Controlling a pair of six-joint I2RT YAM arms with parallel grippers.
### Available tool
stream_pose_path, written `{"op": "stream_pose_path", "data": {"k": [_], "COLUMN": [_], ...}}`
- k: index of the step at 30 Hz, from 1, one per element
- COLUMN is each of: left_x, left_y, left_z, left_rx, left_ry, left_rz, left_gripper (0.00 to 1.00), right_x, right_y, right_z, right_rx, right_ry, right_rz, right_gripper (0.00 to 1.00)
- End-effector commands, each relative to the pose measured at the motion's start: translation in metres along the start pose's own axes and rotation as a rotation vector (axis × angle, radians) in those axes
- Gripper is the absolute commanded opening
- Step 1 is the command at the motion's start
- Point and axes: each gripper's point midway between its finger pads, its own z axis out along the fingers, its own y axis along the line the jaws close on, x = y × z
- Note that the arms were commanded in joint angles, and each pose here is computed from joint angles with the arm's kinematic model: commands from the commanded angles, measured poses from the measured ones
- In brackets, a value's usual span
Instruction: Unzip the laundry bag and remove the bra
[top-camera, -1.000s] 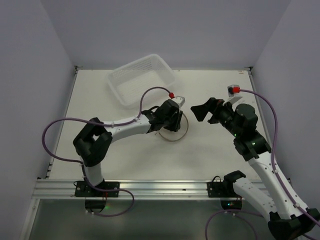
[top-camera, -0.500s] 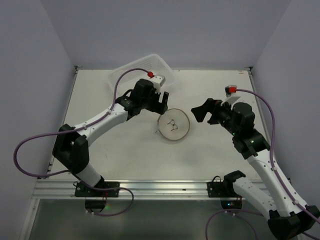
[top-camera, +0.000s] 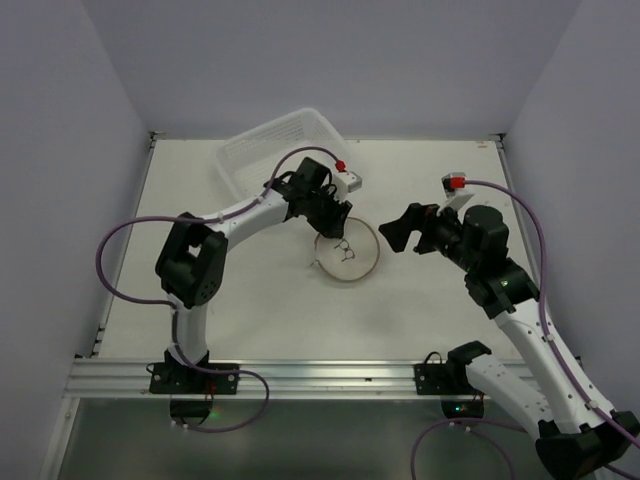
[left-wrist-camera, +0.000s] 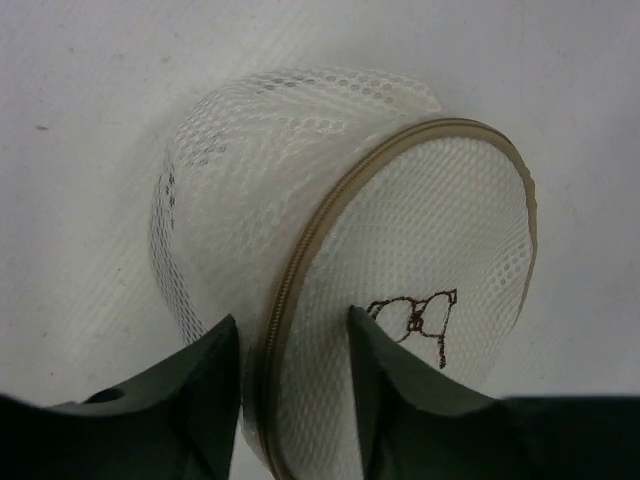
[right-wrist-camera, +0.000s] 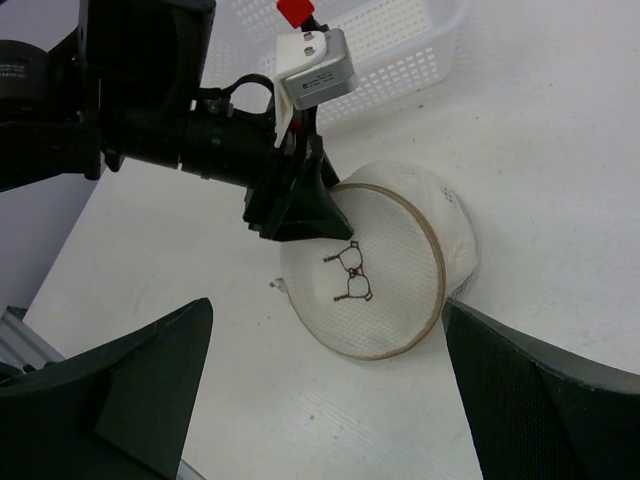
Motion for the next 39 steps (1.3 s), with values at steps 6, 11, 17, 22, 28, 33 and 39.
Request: {"op": "stream_pose_path", "data": {"k": [6, 11, 17, 22, 28, 33, 39], "left_x": [-0.011, -0.033, -0.032, -0.030, -0.041, -0.041, -0.048], "left_y": [-0.018, -0.032, -0.024, -0.002, 0.006, 0.010, 0.007], "left_z": [-0.010, -0.021, -0.027, -0.033, -0.036, -0.037, -0.033], "left_rx": [0.083, 0.087, 0.011, -0.097, -0.124, -0.136, -0.103], "left_ry": [-0.037, -0.158, -0.296, -0.413, -0.475, -0.488, -0.495], "left_rz": [-0.075, -0.393, -0.890, -1.135, -1.247, -1.267, -1.255], "left_gripper": [0.02, 0.00, 0.00, 0.00, 0.00, 0.00, 0.00], "right_x": [0.004, 0.021, 0.048, 0.071, 0.098, 0.111, 0.120], "right_y": [0.007, -0.001, -0.006, -0.001, 0.011, 0.021, 0.018], "right_z": [0.001, 0.013, 0.031, 0.049, 0.065, 0.074, 0.084], "right_rx": [-0.045, -0.019, 0.036, 0.086, 0.110, 0.104, 0.125], "right_ry": [0.017, 0.064, 0.098, 0.143, 0.231, 0.286, 0.318], "right_rz": [-0.017, 0.046, 0.116, 0.155, 0.170, 0.162, 0.159], "right_gripper": [0.99, 0.99, 0.99, 0.89, 0.75, 0.63, 0.50]}}
